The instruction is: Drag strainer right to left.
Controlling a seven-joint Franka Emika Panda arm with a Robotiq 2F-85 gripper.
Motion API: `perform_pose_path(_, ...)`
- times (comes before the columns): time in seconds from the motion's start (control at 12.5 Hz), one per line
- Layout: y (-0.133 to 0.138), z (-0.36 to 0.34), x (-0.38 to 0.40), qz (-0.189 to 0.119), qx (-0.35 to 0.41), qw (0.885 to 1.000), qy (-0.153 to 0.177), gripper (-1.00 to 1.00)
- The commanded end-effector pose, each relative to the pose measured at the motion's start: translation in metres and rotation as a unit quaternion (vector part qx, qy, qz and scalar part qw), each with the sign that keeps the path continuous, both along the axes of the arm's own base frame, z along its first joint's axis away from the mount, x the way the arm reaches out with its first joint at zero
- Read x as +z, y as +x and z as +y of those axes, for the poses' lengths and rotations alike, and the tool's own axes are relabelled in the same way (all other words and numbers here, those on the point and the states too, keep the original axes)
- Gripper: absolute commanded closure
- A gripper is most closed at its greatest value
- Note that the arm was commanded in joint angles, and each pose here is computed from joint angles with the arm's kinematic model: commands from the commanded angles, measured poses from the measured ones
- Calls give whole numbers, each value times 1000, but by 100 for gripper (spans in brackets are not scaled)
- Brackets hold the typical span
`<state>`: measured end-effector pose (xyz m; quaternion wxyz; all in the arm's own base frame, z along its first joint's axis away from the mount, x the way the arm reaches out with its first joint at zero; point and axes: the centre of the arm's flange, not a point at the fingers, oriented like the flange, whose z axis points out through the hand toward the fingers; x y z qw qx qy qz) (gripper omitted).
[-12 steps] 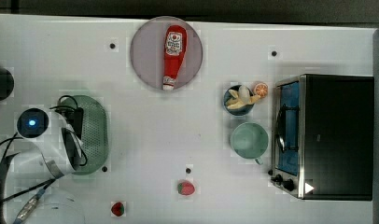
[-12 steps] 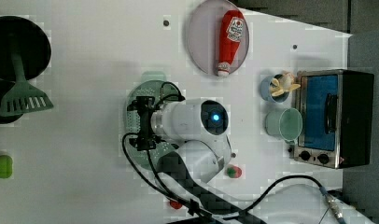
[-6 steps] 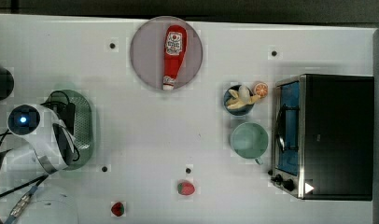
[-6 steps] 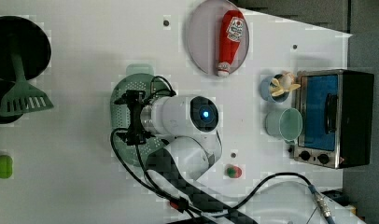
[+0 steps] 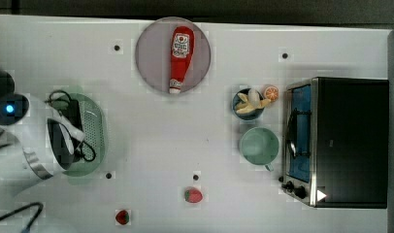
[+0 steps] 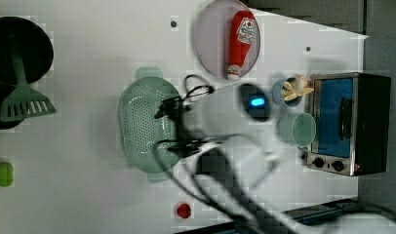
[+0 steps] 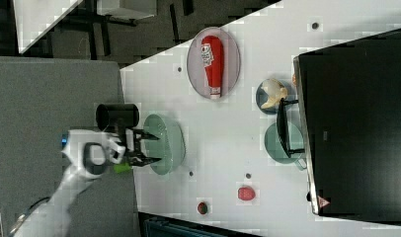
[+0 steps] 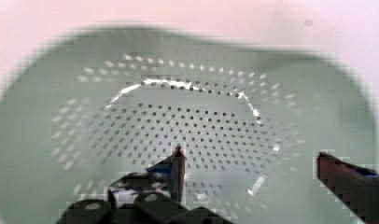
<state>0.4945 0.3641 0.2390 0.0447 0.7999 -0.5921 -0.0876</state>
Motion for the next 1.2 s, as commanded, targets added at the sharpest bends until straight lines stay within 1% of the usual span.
perform_pose_path(0.08,75,-137,194,-111,76,988,71,-100)
perform_pose_path(0.16,77,-181,231,-122,86,986,70,-100)
perform_pose_path(0.32,69,-274,290,-126,108,985,41,-100)
perform_pose_path(0.48,46,-354,325,-110,162,981,10,-100)
perform_pose_path(0.56,35,-384,336,-103,192,976,5,-100)
perform_pose_path(0.64,24,-411,343,-96,200,975,8,-100)
perform_pose_path(0.72,16,-429,347,-96,196,976,17,-100)
perform_pose_path(0.88,8,-445,348,-98,185,977,25,-100)
perform_pose_path(1.2,12,-438,335,-85,189,978,23,-100)
